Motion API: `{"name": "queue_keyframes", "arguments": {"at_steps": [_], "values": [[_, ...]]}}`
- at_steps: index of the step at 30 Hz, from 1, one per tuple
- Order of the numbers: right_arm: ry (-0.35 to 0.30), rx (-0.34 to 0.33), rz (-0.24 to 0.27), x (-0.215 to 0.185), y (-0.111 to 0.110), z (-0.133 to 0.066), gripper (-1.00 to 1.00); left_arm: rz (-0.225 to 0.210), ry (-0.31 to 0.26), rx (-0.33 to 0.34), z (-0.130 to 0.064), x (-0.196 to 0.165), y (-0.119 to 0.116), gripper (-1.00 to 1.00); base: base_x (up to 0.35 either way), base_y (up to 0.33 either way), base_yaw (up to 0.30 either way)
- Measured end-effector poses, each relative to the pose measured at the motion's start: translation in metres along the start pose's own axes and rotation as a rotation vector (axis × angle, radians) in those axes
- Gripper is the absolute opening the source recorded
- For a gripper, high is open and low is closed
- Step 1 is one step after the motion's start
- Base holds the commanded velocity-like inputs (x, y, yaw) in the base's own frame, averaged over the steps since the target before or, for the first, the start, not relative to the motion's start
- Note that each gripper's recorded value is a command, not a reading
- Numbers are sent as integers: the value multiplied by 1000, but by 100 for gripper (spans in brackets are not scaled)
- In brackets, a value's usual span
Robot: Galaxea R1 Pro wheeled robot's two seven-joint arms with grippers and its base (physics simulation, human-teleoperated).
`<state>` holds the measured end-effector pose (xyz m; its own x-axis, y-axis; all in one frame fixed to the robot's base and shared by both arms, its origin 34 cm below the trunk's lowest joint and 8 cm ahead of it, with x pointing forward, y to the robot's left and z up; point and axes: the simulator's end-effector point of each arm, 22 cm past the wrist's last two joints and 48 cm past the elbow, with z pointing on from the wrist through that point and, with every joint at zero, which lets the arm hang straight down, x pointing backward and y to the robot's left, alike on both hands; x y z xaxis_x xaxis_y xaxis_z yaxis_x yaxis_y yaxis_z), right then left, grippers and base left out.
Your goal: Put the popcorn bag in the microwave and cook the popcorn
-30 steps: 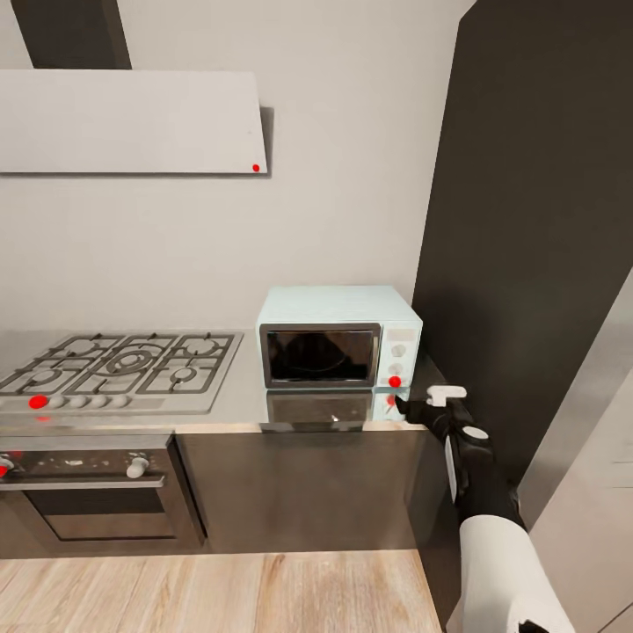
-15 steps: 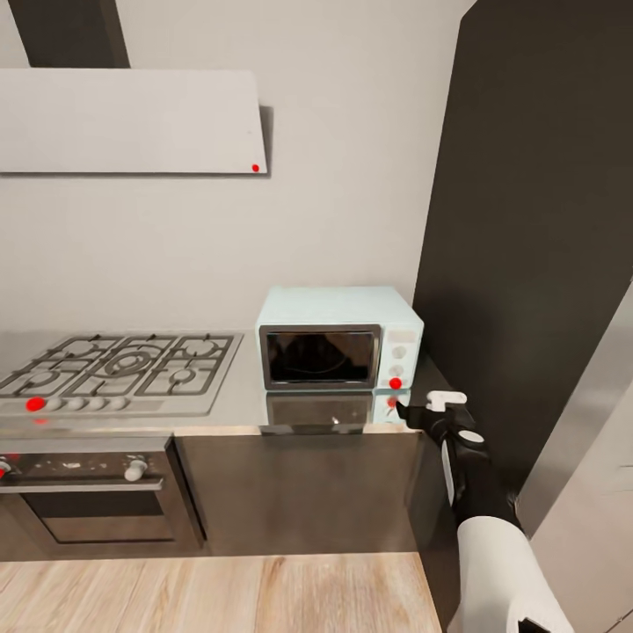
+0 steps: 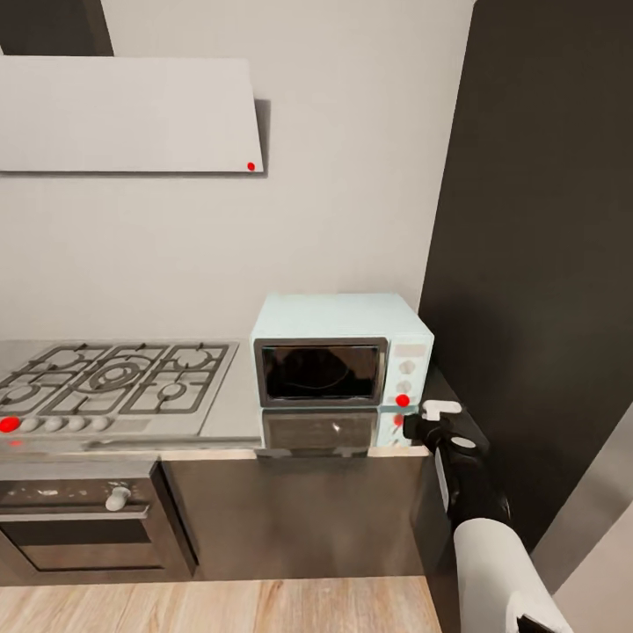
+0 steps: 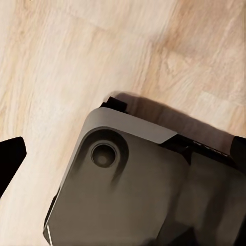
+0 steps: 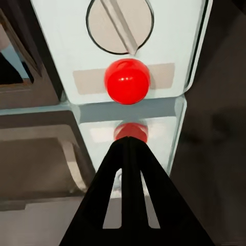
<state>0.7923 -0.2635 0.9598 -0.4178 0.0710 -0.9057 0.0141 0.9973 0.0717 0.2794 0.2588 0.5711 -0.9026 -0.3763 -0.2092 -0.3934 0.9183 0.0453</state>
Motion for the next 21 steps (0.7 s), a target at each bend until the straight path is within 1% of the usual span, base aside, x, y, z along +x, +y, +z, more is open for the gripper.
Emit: {"name": "queue_keyframes", "arguments": {"at_steps": [6,17,20,21], "values": [[1,1,-1,0,0,0,-100,-2,0,-3,0,0,1,100,27,0,0],[0,5,4,0,-1,0,-100,0,-1,-1,0,0,1,100,289,0,0],[5,-8,18,5,2,-2,-100,0,-2,0,0,0,1,100,146,0,0],[8,-6,14,6,2,-3,-100,-1,-3,0,-1,0,1,100,35,0,0]]}}
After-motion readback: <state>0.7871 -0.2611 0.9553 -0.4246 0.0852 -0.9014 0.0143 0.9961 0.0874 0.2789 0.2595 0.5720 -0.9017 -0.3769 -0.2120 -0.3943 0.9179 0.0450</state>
